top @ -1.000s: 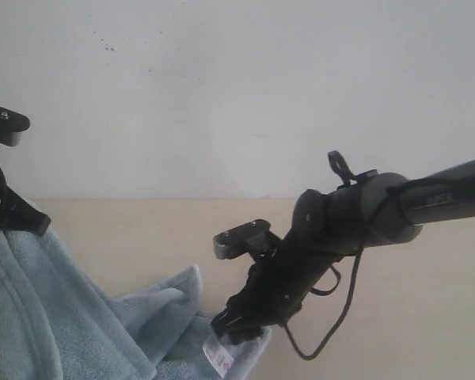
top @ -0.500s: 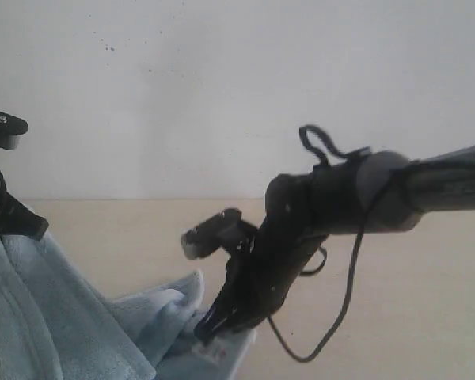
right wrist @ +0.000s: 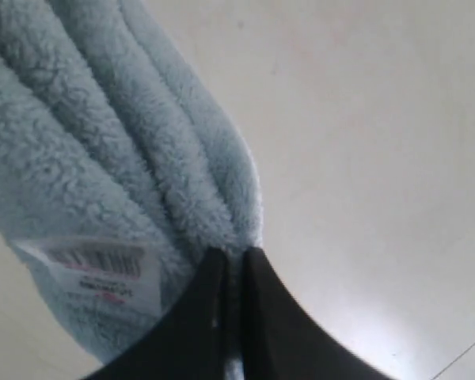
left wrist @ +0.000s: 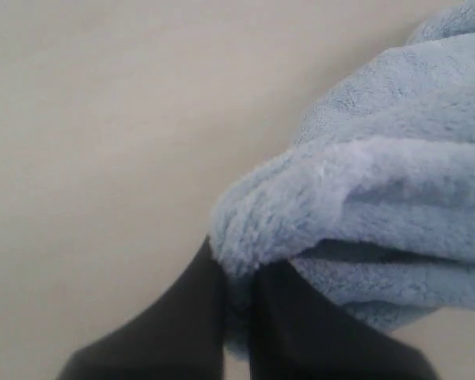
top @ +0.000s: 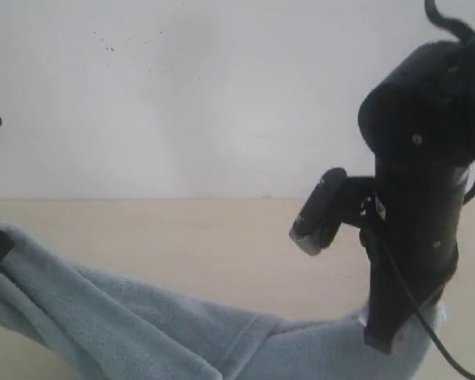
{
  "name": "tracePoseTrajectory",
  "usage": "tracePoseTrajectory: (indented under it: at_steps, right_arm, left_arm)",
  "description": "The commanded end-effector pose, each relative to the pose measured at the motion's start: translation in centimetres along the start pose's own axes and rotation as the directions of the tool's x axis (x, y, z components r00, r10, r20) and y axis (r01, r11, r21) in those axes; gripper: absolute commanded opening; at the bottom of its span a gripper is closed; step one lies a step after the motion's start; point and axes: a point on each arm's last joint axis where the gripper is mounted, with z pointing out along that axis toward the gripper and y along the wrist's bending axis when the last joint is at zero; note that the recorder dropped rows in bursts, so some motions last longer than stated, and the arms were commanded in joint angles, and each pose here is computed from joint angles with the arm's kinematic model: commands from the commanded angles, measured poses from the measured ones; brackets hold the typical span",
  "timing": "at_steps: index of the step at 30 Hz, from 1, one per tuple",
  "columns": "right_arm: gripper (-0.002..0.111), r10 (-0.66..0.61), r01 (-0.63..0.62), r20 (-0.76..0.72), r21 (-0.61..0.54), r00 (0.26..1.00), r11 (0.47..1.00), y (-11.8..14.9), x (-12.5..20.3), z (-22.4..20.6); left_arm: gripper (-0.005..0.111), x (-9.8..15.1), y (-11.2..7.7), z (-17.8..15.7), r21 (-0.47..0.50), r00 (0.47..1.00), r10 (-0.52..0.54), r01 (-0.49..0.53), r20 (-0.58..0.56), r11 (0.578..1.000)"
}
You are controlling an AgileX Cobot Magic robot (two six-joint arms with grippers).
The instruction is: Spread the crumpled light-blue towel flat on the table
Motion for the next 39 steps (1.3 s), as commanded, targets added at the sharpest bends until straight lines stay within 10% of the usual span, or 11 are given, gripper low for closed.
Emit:
tracePoseTrajectory:
  at_steps: [1, 7, 13, 19, 25, 30, 39]
  right_arm:
    - [0.000, -0.044, 0.043, -0.051, -0.030, 0.998, 0.999, 1.8, 1.6, 3.5]
    - [0.000, 0.027, -0.030, -0.067, -0.047, 0.997, 0.998, 3.3, 2.9, 5.9]
    - [0.000, 0.122, -0.122, 0.009, -0.041, 0.992, 0.992, 3.2, 2.2, 6.0]
    - [0.000, 0.159, -0.155, 0.100, -0.049, 0.982, 0.987, 3.2, 1.2, 6.1]
    - [0.000, 0.130, -0.128, 0.034, -0.055, 0.991, 0.990, 3.7, 0.7, 8.2]
    - [0.000, 0.096, -0.100, -0.058, -0.070, 0.994, 0.993, 4.5, 0.4, 10.7]
    - [0.000, 0.078, -0.089, -0.130, -0.080, 0.988, 0.993, 5.0, 0.5, 12.1]
  left_arm:
    - [0.011, 1.4, -0.3, 0.9, 0.018, 0.995, 0.077, -0.076, -0.066, 0.997]
    - [0.075, 3.2, -1.1, 3.3, 0.033, 0.995, 0.057, -0.055, -0.077, 0.998]
    - [0.074, 1.5, 0.3, 0.8, -0.110, 0.974, 0.069, -0.046, 0.217, 0.993]
    - [0.074, 0.2, 2.9, -1.5, -0.488, 0.881, 0.388, -0.221, 0.272, 0.844]
    - [0.053, 1.2, 0.9, -0.4, -0.238, 0.916, 0.313, -0.256, 0.249, 0.937]
    - [0.028, 2.4, -2.6, -0.2, 0.134, 0.895, 0.364, -0.406, 0.259, 0.904]
    - [0.075, 3.7, -3.3, -0.6, 0.260, 0.916, 0.359, -0.396, 0.176, 0.881]
